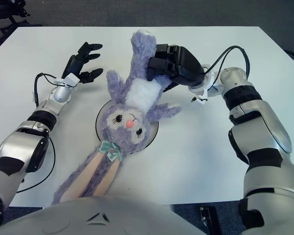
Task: Put the doll into the plate.
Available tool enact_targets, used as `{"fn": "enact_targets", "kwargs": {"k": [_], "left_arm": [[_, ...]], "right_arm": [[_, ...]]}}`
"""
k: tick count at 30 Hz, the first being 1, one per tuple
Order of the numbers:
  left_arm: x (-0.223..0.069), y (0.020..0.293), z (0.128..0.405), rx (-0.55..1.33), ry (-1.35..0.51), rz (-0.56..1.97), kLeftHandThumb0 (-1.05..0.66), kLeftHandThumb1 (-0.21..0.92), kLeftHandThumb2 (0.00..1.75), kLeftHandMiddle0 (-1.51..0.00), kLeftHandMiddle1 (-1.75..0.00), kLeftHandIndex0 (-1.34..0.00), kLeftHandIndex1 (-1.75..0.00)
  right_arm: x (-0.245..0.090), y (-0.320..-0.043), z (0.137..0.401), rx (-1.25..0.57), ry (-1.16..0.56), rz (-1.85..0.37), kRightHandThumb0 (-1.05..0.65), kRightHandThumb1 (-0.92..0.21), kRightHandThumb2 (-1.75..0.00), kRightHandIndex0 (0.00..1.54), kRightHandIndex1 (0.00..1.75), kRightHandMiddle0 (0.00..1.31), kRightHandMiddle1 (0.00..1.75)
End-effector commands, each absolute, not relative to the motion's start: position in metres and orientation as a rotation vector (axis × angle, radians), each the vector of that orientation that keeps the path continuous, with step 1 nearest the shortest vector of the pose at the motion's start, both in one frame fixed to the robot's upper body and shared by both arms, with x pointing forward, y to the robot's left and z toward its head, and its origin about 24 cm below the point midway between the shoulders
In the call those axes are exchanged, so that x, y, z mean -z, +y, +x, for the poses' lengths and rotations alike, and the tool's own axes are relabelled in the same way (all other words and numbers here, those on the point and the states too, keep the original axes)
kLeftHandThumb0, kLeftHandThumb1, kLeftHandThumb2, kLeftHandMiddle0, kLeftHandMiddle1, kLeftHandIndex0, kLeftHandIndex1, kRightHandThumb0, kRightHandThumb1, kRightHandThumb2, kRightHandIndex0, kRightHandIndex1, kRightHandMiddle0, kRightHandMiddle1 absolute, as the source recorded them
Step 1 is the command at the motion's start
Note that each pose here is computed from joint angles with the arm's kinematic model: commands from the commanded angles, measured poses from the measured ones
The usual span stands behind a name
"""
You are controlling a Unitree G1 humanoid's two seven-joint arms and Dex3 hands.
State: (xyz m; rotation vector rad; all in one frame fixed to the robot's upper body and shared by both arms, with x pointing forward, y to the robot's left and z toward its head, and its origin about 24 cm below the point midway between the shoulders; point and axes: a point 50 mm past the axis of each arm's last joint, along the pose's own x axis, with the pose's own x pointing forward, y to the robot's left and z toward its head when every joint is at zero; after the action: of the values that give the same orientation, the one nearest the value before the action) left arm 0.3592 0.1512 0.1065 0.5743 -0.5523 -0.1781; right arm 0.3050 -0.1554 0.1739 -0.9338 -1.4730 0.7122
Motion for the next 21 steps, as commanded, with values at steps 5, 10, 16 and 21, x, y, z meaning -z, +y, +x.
{"fn": "enact_targets", "kwargs": {"k": [5,10,16,21], "left_arm": [[-0.1061,0.1497,0.3588,0.192,-0.556,0.577,-0.41,0.92,0.37,-0.68,-0.3,-0.3,-0.83],[-0.1068,0.1491,0.3581,0.2,-0.564,0.571,-0.41,0.92,0.37,-0.68,-0.3,-0.3,-0.83],[-0.1077,0.1487,0.358,0.204,-0.57,0.568,-0.41,0.92,0.37,-0.69,-0.3,-0.3,-0.83],[-0.1087,0.1485,0.3574,0.208,-0.58,0.563,-0.41,0.92,0.37,-0.69,-0.3,-0.3,-0.83]], "right_arm": [[-0.171,-0.1611,0.3026,-0.701,-1.546,-1.113,-0.17,-0.92,-0.15,0.64,1.75,0.63,1.75],[-0.1689,-0.1633,0.3004,-0.697,-1.565,-1.156,-0.18,-0.92,-0.13,0.64,1.75,0.62,1.75],[-0.169,-0.1631,0.2996,-0.725,-1.54,-1.165,-0.19,-0.92,-0.13,0.64,1.75,0.61,1.75],[-0.1696,-0.1625,0.3007,-0.724,-1.533,-1.18,-0.19,-0.92,-0.13,0.65,1.75,0.6,1.75]]}}
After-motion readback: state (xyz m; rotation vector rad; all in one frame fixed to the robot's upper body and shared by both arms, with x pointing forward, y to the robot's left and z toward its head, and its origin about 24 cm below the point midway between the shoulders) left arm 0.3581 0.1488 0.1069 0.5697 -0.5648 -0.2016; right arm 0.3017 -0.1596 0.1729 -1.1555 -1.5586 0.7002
